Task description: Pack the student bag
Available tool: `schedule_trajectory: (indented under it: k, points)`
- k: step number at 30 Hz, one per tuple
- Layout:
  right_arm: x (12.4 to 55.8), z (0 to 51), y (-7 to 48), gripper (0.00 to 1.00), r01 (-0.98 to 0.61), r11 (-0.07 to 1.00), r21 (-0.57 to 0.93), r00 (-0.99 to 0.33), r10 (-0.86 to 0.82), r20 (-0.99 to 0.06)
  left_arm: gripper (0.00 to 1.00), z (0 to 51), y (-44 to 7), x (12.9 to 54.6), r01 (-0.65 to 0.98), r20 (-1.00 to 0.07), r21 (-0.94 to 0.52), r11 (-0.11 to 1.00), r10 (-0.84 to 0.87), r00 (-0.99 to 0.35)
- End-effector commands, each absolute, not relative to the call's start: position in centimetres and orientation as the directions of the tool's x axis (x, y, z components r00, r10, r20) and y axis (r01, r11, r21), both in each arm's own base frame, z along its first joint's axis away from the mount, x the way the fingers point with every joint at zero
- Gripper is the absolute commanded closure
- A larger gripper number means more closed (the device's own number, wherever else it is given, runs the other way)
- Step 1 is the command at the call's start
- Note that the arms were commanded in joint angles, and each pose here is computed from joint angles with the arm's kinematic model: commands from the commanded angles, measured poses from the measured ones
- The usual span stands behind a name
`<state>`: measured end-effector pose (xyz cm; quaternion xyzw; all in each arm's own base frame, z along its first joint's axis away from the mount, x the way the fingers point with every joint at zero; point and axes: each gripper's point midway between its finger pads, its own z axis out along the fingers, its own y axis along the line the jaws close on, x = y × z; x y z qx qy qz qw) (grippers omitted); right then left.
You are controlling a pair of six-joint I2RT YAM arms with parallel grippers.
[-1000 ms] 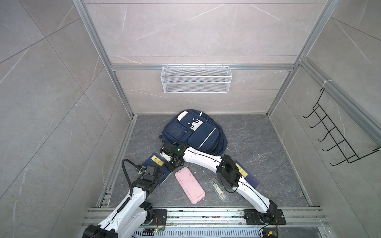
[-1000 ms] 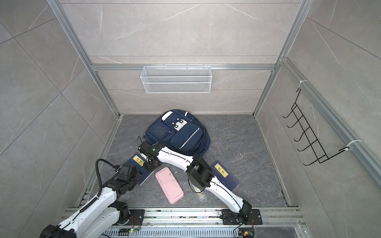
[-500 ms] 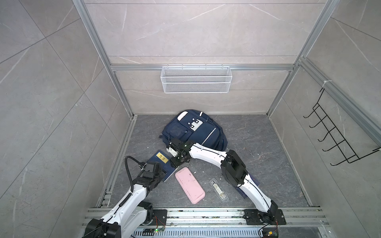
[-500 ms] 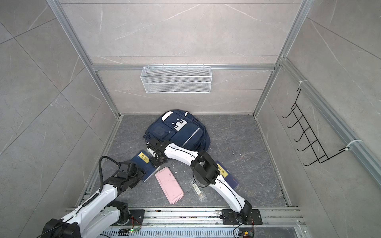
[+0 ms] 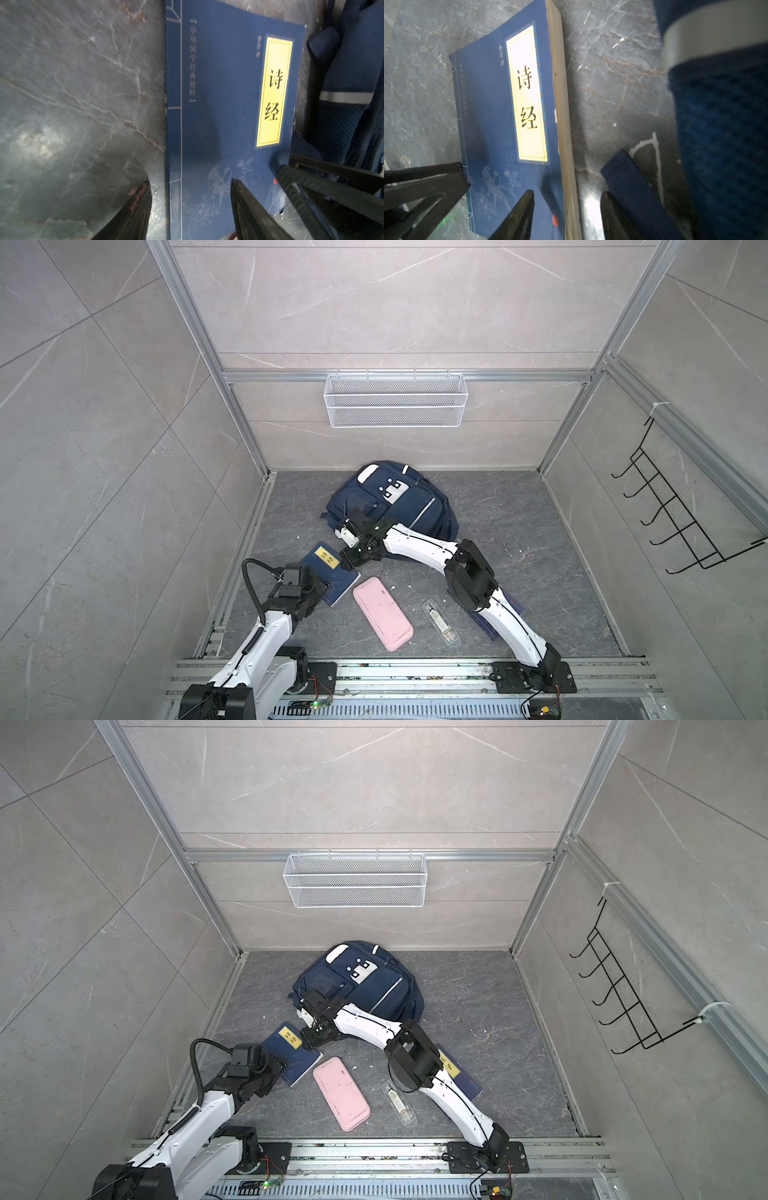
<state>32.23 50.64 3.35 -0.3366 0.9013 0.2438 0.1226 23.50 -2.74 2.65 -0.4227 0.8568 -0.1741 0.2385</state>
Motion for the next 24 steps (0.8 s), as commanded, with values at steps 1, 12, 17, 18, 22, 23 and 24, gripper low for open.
schedule_trajectory:
  k: [1, 12, 17, 18, 22, 23, 24]
  points:
    - [31.7, 2.4, 51.2, 0.49, -0.650, 0.657, 0.381, -0.759, -0.544, -0.358, 0.37, -0.2, -2.5, 20.7, -0.694, -0.180, -0.404, 0.596, -0.795, -0.579]
    - [31.6, 0.1, 50.6, 0.69, -0.650, 0.684, 0.330, -0.759, -0.568, -0.317, 0.40, 0.5, -3.3, 21.6, -0.641, -0.179, -0.455, 0.618, -0.769, -0.614]
    - [31.5, -0.4, 50.3, 0.73, -0.658, 0.686, 0.309, -0.752, -0.582, -0.308, 0.41, 1.2, -4.4, 22.3, -0.579, -0.183, -0.515, 0.632, -0.741, -0.646]
    - [31.4, -0.4, 50.3, 0.73, -0.661, 0.687, 0.303, -0.750, -0.586, -0.307, 0.41, 1.5, -4.7, 22.6, -0.559, -0.187, -0.537, 0.632, -0.735, -0.651]
    - [31.2, -1.0, 50.3, 0.76, -0.675, 0.689, 0.264, -0.737, -0.607, -0.297, 0.42, 2.8, -5.4, 23.3, -0.490, -0.218, -0.595, 0.637, -0.714, -0.665]
    - [31.2, -1.0, 50.3, 0.76, -0.677, 0.690, 0.257, -0.735, -0.611, -0.294, 0.42, 3.1, -5.5, 23.4, -0.476, -0.226, -0.605, 0.639, -0.711, -0.666]
    - [31.1, -1.2, 50.3, 0.77, -0.678, 0.690, 0.252, -0.733, -0.615, -0.290, 0.42, 3.5, -5.7, 23.6, -0.460, -0.235, -0.616, 0.639, -0.706, -0.668]
